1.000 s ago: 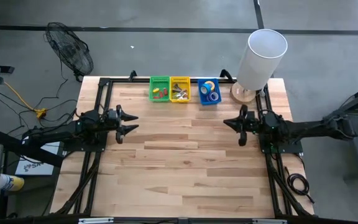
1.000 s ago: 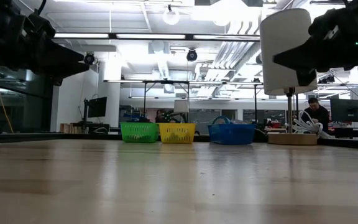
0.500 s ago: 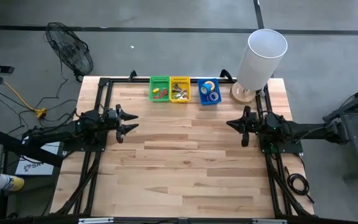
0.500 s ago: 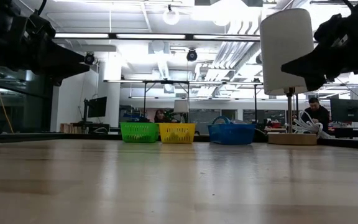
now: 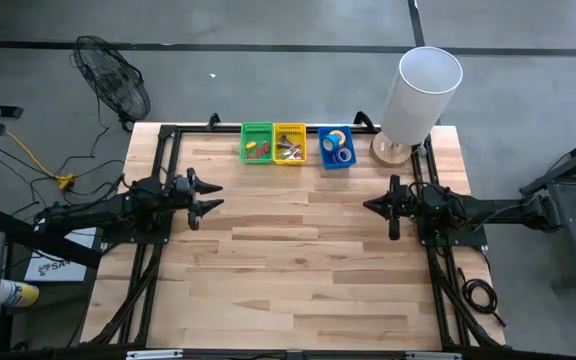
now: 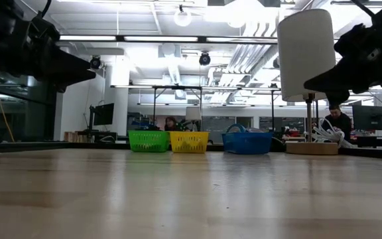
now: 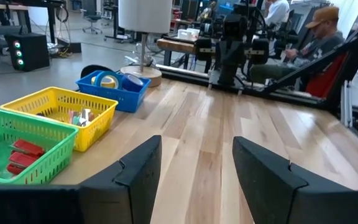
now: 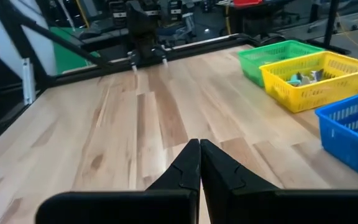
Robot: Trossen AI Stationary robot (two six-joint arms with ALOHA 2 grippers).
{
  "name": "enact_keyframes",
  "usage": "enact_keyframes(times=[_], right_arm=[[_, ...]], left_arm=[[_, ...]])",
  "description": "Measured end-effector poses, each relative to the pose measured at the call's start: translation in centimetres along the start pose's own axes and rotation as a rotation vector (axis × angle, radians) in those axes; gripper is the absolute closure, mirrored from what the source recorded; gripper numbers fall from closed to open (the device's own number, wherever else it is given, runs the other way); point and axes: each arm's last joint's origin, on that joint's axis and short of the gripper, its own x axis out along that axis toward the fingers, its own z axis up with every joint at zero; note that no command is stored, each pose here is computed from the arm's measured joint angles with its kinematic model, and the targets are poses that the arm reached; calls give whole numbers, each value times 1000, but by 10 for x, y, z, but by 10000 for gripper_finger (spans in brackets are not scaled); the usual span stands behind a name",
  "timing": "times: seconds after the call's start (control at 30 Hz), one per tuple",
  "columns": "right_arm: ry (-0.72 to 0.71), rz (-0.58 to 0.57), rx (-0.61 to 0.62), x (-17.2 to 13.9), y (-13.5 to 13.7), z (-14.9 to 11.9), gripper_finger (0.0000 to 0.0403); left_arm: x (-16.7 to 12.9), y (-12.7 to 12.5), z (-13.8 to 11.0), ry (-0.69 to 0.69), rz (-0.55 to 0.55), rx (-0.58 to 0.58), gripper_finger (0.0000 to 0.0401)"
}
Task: Pick and place Stapler, Stapler remover, tape
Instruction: Return to Home Position
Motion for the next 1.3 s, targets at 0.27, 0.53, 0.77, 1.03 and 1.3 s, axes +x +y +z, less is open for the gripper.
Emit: enact_keyframes(times=[0.27,0.53,0.77,1.03,1.3], right_arm=[[16,30,19,0,1,-1,403],[24,59,164,0,2,-1,403],[22,60,140,0,2,-1,403],[21,60,137,0,2,-1,403],[20,60,135,0,2,-1,403]], left_arm=[[2,0,-2,29,4,38,206],[2,0,-2,29,-6,119,206],[2,1,-2,21,37,120,206],[2,1,-2,23,27,120,206],[2,1,-2,22,27,120,206]])
